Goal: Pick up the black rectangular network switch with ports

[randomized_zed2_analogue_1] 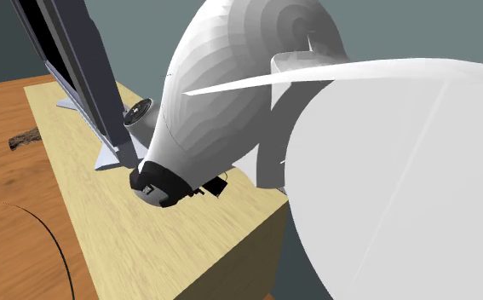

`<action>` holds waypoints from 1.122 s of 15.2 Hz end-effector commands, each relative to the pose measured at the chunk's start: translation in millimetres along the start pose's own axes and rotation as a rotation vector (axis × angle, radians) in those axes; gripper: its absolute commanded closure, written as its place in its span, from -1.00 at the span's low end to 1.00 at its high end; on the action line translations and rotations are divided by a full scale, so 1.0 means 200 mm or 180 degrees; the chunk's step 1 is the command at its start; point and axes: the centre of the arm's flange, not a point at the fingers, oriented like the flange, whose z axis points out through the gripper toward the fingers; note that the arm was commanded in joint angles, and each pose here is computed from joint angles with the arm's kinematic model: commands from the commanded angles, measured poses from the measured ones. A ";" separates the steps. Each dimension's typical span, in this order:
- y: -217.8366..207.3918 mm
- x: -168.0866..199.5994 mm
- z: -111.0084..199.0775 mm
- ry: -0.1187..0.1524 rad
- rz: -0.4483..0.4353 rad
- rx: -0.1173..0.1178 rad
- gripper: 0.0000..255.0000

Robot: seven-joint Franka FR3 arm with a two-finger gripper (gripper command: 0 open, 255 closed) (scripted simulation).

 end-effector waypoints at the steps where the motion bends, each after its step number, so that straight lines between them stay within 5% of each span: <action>1: -0.01 0.00 0.01 0.0001 0.0000 -0.0001 1.00; 10: -0.01 0.00 0.01 0.0001 0.0000 -0.0001 1.00; 17: 0.08 0.00 -0.15 0.0001 0.0000 -0.0001 1.00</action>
